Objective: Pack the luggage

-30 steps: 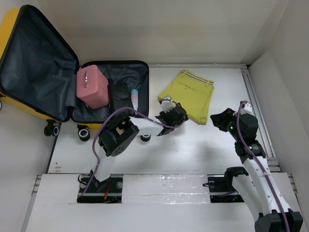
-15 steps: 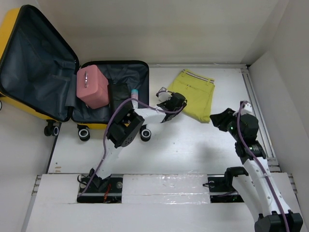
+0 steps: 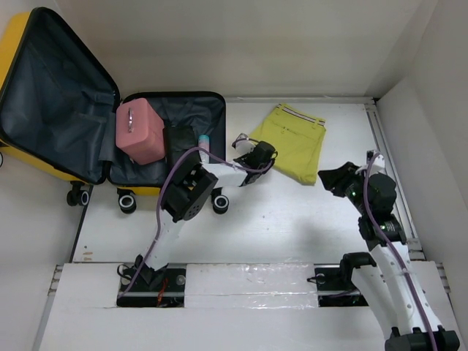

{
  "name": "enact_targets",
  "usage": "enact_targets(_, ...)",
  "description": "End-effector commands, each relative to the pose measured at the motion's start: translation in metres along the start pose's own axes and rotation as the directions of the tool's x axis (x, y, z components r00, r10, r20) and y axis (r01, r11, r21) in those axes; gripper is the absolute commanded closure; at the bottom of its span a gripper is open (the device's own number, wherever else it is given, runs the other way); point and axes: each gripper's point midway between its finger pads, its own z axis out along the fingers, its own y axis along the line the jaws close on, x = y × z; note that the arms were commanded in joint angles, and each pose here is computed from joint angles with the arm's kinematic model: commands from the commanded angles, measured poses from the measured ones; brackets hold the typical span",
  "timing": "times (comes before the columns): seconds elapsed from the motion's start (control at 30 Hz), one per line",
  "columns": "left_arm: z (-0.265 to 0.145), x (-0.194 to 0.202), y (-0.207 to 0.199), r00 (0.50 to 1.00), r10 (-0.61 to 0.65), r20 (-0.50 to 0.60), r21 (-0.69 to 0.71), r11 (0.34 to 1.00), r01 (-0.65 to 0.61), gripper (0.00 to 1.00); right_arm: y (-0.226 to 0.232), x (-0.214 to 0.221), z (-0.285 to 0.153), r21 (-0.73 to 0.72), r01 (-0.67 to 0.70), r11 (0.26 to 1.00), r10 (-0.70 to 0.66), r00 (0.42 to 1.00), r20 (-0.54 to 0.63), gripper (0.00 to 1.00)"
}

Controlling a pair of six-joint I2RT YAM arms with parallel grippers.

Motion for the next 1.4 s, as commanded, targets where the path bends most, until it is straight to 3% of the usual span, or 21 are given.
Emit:
enact_targets(0.0,-0.009,-0.028,0.001,0.994,0.094,0.055,0.011,0.995,-0.094,1.00,0.030,-0.029,-0.007,-0.088,0.029,0.996,-0.023,0.997,0.076,0.56)
enact_targets(0.1,-0.028,-0.035,-0.042,0.987,0.155,0.046,0.121,0.980,-0.159,1.00,0.032,-0.032,-0.006,-0.088,0.029,0.996,-0.023,0.997,0.076,0.56)
enact_targets(0.2,-0.055,-0.050,-0.095,0.953,0.292,0.076,0.214,0.929,-0.301,1.00,0.037,-0.040,-0.006,-0.099,0.036,0.994,-0.027,0.995,0.093,0.56)
enact_targets(0.27,-0.077,-0.067,-0.122,0.912,0.392,0.124,0.263,0.873,-0.411,1.00,0.036,-0.043,-0.004,-0.089,0.044,0.995,-0.035,0.995,0.099,0.56)
enact_targets(0.43,-0.127,-0.139,-0.160,0.881,0.437,0.183,0.343,0.811,-0.473,1.00,0.044,-0.048,0.004,-0.116,0.041,0.992,-0.029,0.994,0.107,0.55)
enact_targets(0.57,-0.143,-0.204,-0.146,0.866,0.467,0.176,0.330,0.801,-0.499,1.00,0.055,-0.046,0.016,-0.177,-0.014,0.984,0.032,0.994,0.101,0.55)
enact_targets(0.6,-0.152,-0.238,-0.147,0.865,0.452,0.217,0.302,0.812,-0.500,1.00,0.062,-0.053,0.020,-0.210,-0.033,0.977,0.059,0.992,0.116,0.55)
enact_targets(0.73,-0.173,-0.307,-0.128,0.828,0.465,0.313,0.181,0.827,-0.532,1.00,0.066,-0.035,0.037,-0.231,-0.054,0.972,0.069,0.996,0.057,0.55)
enact_targets(0.87,-0.192,-0.400,-0.084,0.820,0.401,0.408,0.056,0.886,-0.461,1.00,0.059,-0.023,0.042,-0.206,-0.038,0.978,0.047,0.998,0.041,0.55)
enact_targets(1.0,-0.198,-0.451,-0.041,0.823,0.368,0.432,-0.035,0.919,-0.393,1.00,0.053,-0.017,0.040,-0.194,-0.031,0.981,0.040,0.998,0.042,0.55)
enact_targets(1.13,-0.206,-0.479,-0.011,0.812,0.369,0.452,-0.118,0.927,-0.356,1.00,0.054,-0.018,0.036,-0.200,-0.028,0.979,0.039,0.998,0.051,0.55)
enact_targets(1.2,-0.200,-0.473,-0.003,0.828,0.369,0.422,-0.111,0.928,-0.357,1.00,0.054,-0.018,0.035,-0.200,-0.028,0.979,0.039,0.998,0.051,0.55)
enact_targets(1.3,-0.186,-0.429,-0.003,0.873,0.386,0.298,-0.010,0.916,-0.401,1.00,0.054,-0.018,0.035,-0.200,-0.028,0.979,0.039,0.998,0.051,0.55)
enact_targets(1.33,-0.179,-0.397,-0.007,0.882,0.414,0.226,0.045,0.900,-0.434,0.76,0.054,-0.018,0.035,-0.200,-0.028,0.979,0.039,0.998,0.051,0.55)
enact_targets(1.37,-0.176,-0.381,-0.008,0.884,0.425,0.197,0.070,0.893,-0.445,0.67,0.052,-0.015,0.037,-0.192,-0.032,0.981,0.040,0.998,0.040,0.55)
